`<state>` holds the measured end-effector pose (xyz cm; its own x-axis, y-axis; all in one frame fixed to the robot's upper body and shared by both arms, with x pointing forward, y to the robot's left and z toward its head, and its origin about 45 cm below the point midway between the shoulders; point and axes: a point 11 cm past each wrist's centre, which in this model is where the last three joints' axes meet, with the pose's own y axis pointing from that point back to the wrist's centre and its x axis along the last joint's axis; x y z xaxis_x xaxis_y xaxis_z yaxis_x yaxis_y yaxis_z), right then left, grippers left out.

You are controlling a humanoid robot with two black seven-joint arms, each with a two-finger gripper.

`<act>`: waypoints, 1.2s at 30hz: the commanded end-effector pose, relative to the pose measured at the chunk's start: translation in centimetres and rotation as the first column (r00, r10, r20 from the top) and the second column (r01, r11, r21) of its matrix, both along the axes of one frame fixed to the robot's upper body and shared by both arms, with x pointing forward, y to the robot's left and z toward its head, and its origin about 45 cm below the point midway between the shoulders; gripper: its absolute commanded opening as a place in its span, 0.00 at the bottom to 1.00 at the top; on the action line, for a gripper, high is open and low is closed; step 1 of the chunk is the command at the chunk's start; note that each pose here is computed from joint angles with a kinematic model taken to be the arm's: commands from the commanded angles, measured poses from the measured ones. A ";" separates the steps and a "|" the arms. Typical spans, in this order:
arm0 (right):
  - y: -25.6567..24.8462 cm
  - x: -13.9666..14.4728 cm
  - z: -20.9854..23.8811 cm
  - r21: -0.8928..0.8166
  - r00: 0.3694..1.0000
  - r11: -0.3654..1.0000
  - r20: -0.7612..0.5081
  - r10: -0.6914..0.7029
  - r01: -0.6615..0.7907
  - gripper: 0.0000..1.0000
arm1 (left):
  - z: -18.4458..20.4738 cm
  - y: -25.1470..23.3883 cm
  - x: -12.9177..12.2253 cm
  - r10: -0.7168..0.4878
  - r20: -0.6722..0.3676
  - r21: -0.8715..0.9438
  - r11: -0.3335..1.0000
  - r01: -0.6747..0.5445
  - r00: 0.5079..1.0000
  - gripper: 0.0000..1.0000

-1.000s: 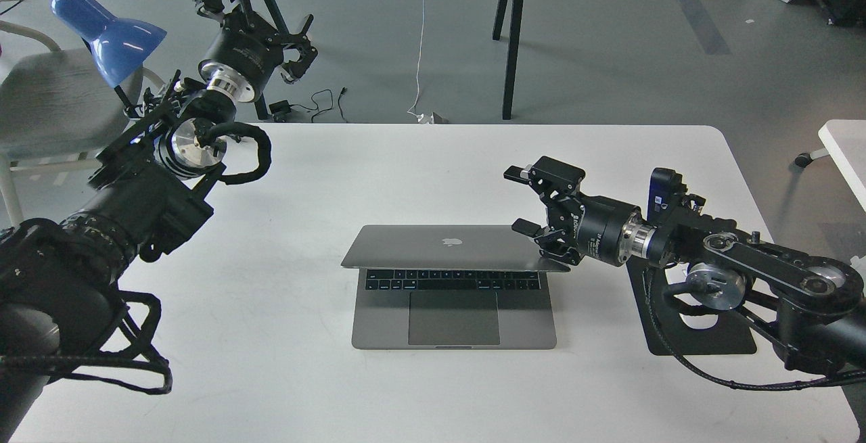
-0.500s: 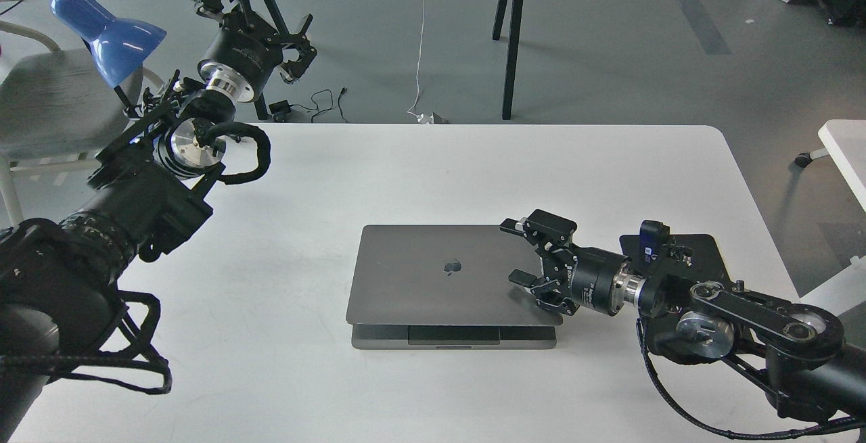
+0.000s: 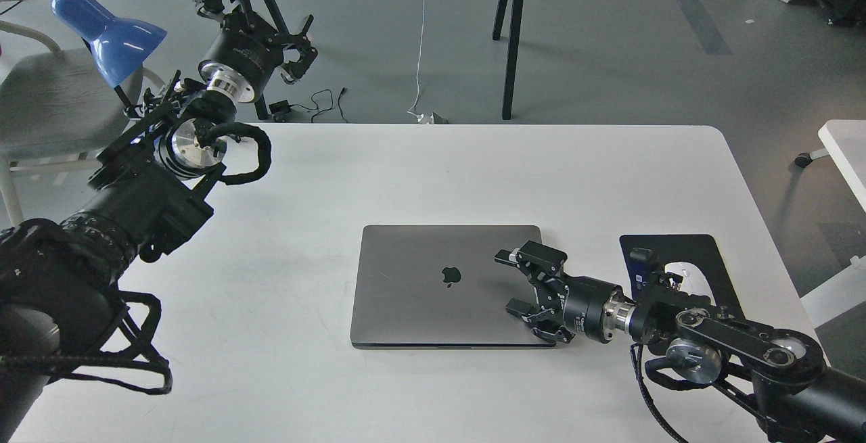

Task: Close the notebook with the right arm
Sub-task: 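Lift the right gripper slightly off the closed laptop lid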

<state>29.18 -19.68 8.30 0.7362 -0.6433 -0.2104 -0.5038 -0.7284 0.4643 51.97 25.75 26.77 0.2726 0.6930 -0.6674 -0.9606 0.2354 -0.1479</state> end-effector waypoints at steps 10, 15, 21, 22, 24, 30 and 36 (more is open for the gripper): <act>-0.2 -1.0 -0.9 -0.014 1.000 1.000 -0.022 0.001 -0.002 1.00 | 0.0 0.0 0.0 0.000 0.001 0.000 1.000 0.000 1.000 1.00; -0.4 -1.1 -1.1 -0.022 1.000 1.000 -0.024 -0.006 0.006 1.00 | 0.0 0.0 0.0 0.000 0.001 0.000 1.000 0.000 1.000 1.00; -0.4 -0.9 -0.6 -0.010 1.000 1.000 -0.017 -0.010 0.010 1.00 | 0.0 0.0 0.0 0.000 0.001 0.000 1.000 0.000 1.000 1.00; -0.2 -0.8 -0.2 0.003 1.000 1.000 -0.009 -0.007 0.007 1.00 | 0.0 0.0 0.0 0.000 0.001 0.000 1.000 0.000 1.000 1.00; -0.1 -0.6 1.0 0.022 1.000 1.000 0.012 0.003 -0.004 1.00 | 0.0 0.0 0.0 0.000 0.001 0.000 1.000 0.000 1.000 1.00; -3.5 1.7 7.0 0.042 0.988 0.999 0.150 -0.026 0.020 1.00 | 0.0 0.0 0.0 0.000 0.001 0.000 1.000 0.000 1.000 1.00; -6.7 7.0 13.6 0.152 0.923 0.974 0.321 -0.210 0.169 1.00 | 0.0 0.0 0.0 0.000 0.001 0.000 1.000 0.000 1.000 1.00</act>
<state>34.04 -24.68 19.11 0.6981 -0.7115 -0.0797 -0.6775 -0.6925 0.2476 51.98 25.75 26.80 0.2731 0.6930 -0.6672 -0.9605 0.2354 -0.1486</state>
